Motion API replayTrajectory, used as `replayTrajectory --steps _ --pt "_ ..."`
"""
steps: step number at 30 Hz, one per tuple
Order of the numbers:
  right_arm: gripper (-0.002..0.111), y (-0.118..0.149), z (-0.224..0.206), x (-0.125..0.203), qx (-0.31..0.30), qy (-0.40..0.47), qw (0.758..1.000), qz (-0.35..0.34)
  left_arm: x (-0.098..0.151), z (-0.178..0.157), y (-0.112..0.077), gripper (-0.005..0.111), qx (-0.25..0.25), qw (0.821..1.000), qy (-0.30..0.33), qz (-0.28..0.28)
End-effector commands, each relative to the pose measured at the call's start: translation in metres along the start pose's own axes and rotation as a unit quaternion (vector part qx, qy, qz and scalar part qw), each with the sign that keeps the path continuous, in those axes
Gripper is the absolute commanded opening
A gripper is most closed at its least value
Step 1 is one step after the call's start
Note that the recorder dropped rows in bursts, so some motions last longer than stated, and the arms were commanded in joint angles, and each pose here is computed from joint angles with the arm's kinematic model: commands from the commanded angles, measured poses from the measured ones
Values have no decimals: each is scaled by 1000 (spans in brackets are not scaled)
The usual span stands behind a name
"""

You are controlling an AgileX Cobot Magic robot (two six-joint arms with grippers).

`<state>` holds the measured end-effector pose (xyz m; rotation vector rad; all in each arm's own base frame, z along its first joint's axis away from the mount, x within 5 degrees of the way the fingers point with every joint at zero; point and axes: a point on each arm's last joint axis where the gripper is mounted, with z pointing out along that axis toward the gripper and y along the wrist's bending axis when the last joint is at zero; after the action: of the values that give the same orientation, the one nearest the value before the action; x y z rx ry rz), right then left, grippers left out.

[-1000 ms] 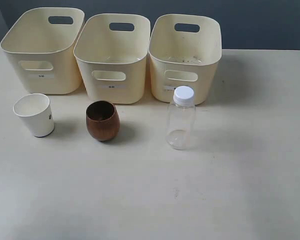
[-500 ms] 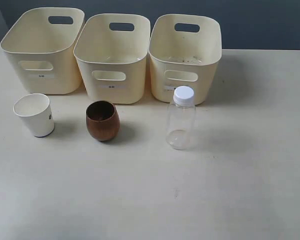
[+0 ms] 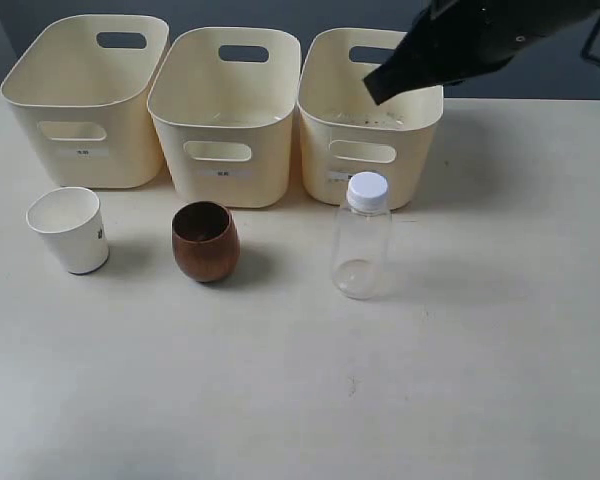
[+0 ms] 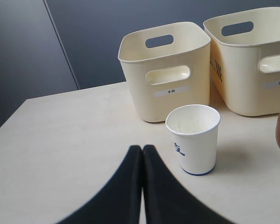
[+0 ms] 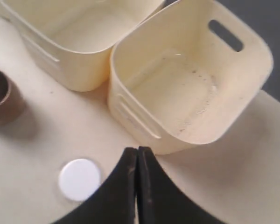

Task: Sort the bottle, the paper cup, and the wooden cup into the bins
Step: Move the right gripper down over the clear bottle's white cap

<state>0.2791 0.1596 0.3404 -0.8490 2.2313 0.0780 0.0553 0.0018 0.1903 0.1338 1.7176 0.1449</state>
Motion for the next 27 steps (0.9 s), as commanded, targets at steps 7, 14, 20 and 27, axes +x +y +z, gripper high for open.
replayTrajectory --steps 7,14,20,27 --pt "27 10 9 -11 -66 18 998 0 -2 0 0 0 2 1000 -3 -2" --pt "80 12 16 -7 -73 44 996 22 -2 0 0 0 2 1000 -3 -2" --pt "74 16 36 -1 -88 76 993 31 -2 0 0 0 2 1000 -3 -2" --pt "75 22 61 5 -106 108 988 39 -2 0 0 0 2 1000 -3 -2"
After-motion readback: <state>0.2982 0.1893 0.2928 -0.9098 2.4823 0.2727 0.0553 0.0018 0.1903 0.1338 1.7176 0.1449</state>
